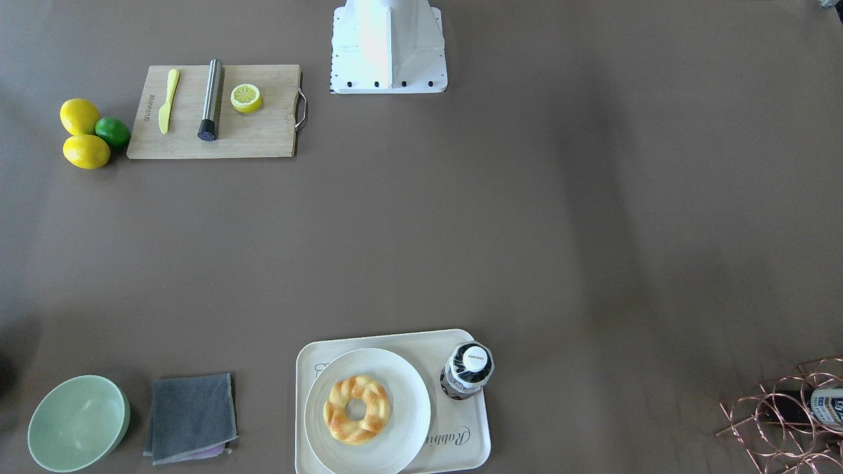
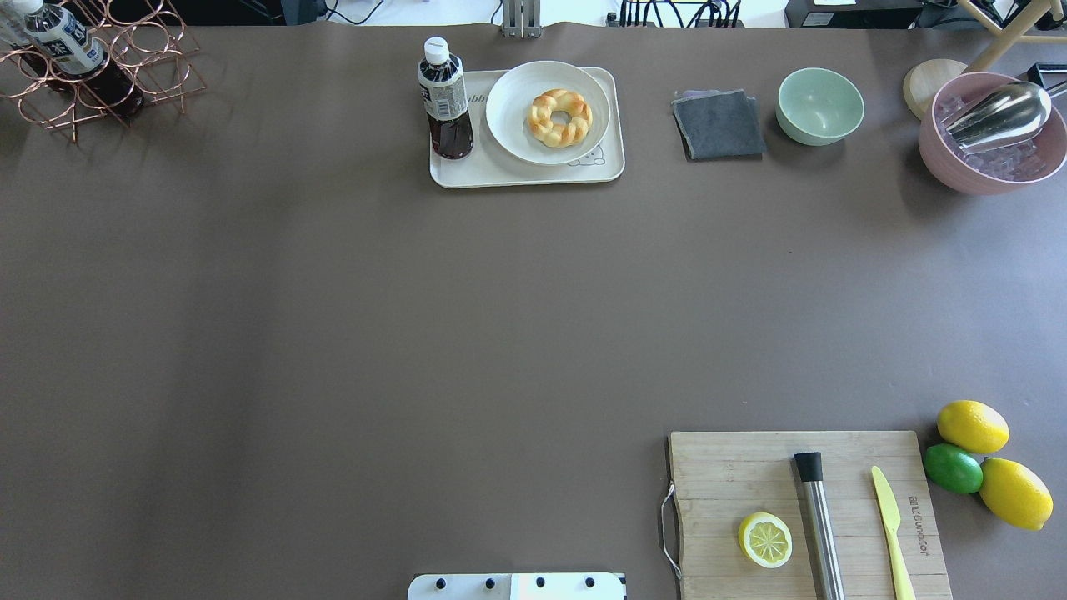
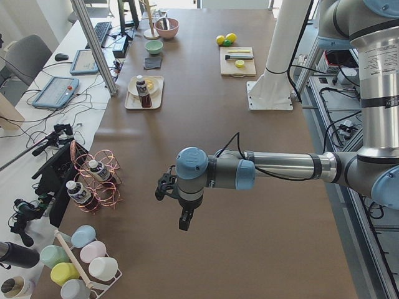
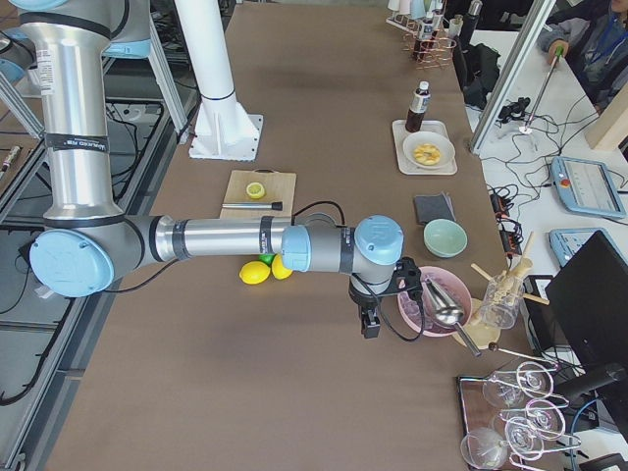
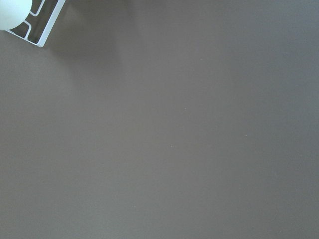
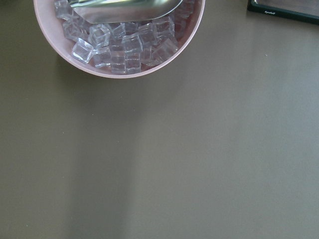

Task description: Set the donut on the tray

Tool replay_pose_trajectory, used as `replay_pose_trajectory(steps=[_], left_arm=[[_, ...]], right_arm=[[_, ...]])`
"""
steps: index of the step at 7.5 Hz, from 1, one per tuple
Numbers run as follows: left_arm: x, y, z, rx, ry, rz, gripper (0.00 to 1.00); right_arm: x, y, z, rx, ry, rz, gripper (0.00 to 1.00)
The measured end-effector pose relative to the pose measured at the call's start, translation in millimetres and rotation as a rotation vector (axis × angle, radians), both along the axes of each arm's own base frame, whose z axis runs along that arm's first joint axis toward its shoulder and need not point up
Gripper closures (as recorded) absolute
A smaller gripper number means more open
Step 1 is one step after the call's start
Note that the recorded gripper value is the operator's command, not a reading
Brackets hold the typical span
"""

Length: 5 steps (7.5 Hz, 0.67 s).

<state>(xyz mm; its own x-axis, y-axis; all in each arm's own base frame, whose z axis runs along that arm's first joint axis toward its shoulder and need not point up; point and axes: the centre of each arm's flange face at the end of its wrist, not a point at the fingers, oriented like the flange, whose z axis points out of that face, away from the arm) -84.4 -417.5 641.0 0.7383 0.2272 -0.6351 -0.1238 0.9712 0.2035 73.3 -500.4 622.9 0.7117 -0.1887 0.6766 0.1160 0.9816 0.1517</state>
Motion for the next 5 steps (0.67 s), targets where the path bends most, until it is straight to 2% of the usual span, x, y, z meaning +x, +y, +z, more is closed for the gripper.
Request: replay_pose_trajectory(steps=[5], left_arm=[[-21.0, 7.0, 14.6, -0.025, -0.011, -0.049, 0.03]], right_arm=[[-4.9, 5.5, -13.9, 0.025, 0.001, -0.008, 0.0]])
